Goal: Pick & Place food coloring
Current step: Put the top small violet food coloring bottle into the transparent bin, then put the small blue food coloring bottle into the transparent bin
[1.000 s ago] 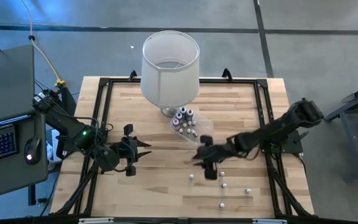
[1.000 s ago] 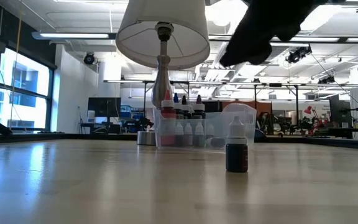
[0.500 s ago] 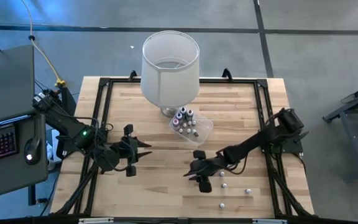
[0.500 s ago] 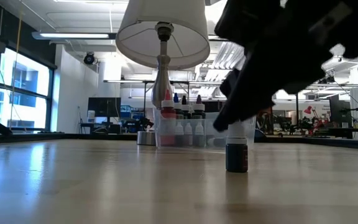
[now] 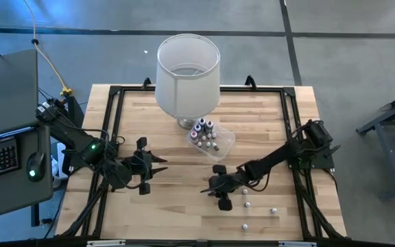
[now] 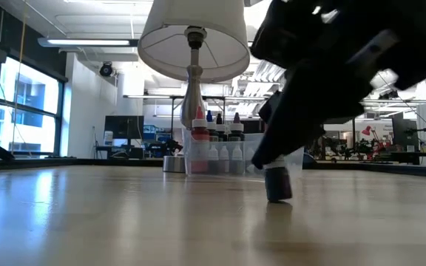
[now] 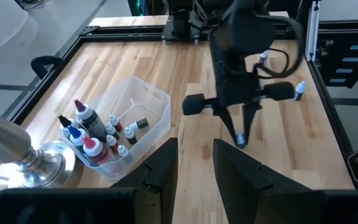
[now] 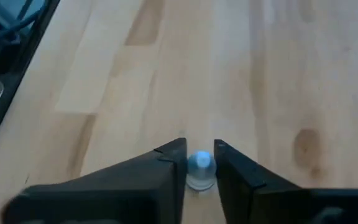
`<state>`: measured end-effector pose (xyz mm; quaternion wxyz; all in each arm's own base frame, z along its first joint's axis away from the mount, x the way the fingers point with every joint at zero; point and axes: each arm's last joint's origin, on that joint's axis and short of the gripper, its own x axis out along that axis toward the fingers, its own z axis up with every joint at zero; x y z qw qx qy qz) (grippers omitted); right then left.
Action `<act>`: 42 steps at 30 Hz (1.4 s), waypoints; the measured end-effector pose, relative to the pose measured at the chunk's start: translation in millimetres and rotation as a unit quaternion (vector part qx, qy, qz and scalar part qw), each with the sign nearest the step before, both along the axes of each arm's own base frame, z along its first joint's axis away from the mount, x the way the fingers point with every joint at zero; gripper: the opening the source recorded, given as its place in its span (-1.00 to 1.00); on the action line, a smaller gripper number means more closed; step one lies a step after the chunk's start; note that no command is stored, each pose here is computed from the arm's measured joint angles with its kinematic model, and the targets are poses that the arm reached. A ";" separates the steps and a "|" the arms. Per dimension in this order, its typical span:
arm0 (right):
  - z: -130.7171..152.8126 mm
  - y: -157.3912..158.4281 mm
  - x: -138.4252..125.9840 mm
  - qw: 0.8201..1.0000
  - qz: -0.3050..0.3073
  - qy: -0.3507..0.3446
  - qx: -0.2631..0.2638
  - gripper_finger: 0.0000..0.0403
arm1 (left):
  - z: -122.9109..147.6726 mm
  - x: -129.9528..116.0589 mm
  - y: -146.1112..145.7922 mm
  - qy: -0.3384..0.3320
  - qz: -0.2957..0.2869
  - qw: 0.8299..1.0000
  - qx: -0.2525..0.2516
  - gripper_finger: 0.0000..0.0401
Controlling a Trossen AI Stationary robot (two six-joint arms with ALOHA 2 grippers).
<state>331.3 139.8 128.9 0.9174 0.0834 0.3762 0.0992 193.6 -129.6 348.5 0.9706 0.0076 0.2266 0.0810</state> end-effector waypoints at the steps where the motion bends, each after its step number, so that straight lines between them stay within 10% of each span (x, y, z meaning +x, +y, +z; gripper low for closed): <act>1: 0.9 -2.5 1.0 1.000 -0.005 -0.001 0.001 -0.75 | 0.0 0.0 0.0 0.000 0.000 1.000 0.000 -0.51; 16: 85.7 -111.7 -8.2 0.962 -0.205 -0.021 -0.177 -0.74 | -1.4 -0.6 0.0 0.010 -0.007 1.000 0.002 -0.51; 25: 61.1 -164.5 -9.4 0.953 -0.265 0.072 -0.130 -0.74 | -3.3 -1.8 0.8 0.022 -0.011 1.000 0.014 -0.51; 42: 47.8 -169.5 -6.9 0.948 -0.269 0.096 -0.138 -0.45 | -4.5 -2.5 1.5 0.028 -0.010 0.999 0.019 -0.51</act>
